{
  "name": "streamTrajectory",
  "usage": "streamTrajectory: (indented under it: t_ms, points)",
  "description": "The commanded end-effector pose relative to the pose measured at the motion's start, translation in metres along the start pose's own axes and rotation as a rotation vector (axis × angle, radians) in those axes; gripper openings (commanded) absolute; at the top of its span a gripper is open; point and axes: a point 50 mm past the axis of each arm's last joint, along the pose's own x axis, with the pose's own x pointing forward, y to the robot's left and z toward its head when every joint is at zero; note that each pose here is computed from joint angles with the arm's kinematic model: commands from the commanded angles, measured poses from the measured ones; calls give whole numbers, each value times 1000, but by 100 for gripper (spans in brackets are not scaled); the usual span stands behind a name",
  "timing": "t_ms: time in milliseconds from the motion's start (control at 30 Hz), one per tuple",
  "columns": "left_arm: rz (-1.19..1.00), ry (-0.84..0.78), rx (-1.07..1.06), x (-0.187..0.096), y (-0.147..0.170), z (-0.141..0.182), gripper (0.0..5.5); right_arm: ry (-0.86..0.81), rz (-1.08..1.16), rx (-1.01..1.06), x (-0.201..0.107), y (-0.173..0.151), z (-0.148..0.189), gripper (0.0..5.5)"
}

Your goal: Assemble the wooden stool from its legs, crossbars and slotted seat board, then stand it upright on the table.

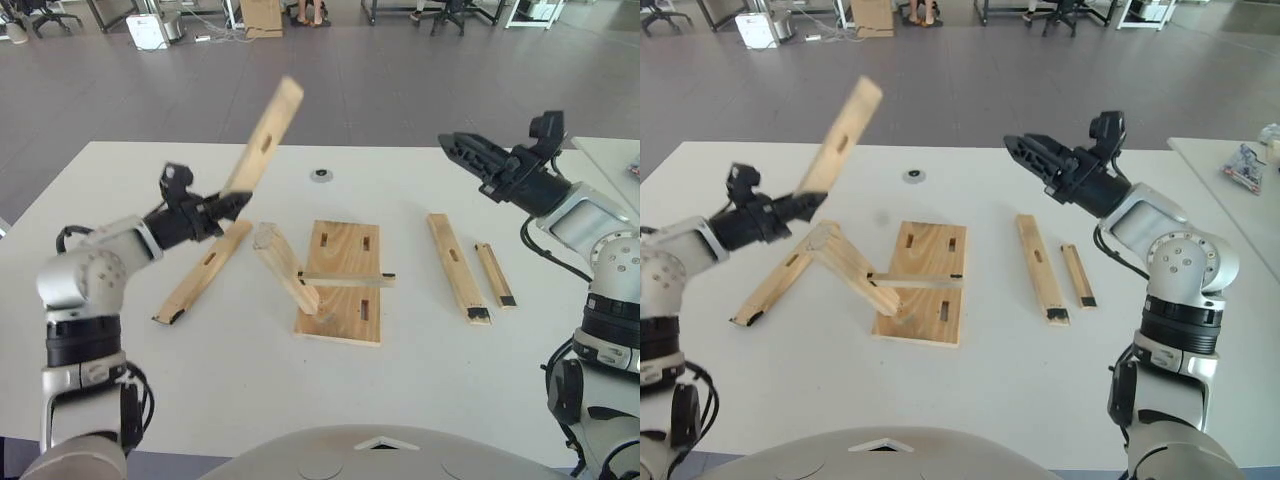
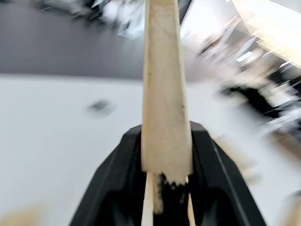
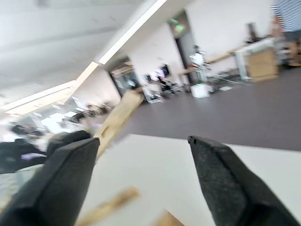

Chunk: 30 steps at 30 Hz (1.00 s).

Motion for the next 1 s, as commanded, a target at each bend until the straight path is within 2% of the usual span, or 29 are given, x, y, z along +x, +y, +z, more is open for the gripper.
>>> streamTrajectory:
  t_ms: [33,133,200,267,433,600,867,1000]
  points:
    - [-531,-194,-200,17,-61,54,101,-161,329,83,22,40,40,434]
    - [-746,-258,-349,35,-86,61,101,-293,476,171,25,52,65,488]
    - [-850,-216,-375,50,-102,50,101,-377,546,232,28,54,80,526]
    - [-885,-219,-410,58,-108,37,101,-407,597,272,33,58,87,540]
    - [-926,-246,-509,74,-125,12,101,-360,702,334,49,73,87,540]
    - [-913,-278,-594,87,-139,0,101,-256,775,339,66,86,83,540]
    - [-964,-108,-558,86,-135,-14,101,-184,848,319,79,93,86,540]
    - [-1071,133,-518,72,-121,-14,101,-181,833,311,81,87,89,540]
